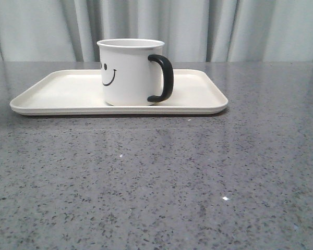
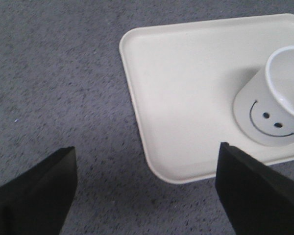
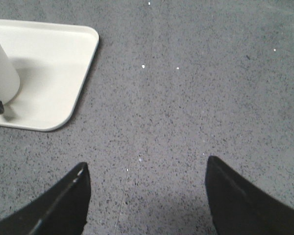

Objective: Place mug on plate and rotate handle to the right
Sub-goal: 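Raise the left gripper away from the mug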

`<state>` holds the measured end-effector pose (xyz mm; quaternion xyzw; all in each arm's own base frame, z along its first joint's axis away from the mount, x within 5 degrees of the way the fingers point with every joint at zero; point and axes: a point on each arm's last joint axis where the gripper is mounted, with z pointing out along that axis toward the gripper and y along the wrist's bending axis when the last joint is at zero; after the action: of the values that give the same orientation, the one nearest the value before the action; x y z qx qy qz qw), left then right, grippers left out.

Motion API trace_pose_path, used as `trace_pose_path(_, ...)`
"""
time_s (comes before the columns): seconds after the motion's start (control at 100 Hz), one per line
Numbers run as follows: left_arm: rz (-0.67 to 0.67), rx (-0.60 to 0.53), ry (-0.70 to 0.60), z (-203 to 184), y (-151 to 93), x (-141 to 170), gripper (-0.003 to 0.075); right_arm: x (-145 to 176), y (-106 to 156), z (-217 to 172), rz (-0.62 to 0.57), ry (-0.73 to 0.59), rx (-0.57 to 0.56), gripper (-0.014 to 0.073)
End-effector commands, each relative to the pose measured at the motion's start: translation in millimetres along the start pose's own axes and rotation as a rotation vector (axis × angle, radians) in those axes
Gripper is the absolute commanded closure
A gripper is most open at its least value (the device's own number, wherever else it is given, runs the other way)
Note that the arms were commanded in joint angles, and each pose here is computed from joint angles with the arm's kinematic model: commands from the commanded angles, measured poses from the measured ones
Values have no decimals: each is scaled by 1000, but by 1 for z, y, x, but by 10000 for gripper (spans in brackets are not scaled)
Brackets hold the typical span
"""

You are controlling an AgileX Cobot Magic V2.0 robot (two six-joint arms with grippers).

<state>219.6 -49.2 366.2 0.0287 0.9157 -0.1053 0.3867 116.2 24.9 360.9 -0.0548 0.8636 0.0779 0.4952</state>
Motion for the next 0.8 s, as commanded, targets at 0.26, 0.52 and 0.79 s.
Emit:
trace_pose_path(0.26,-44,-31,-163,-35,16,43,155,-43,32,11,39,-172,-257,108)
trace_pose_path(0.52,-45,-33,-150,-32,17,46,155,-94,73,73,-32,-97,-350,108)
trace_pose_path(0.79,-46,-34,-147,-31,17,46,155,-128,115,161,-85,107,-394,108)
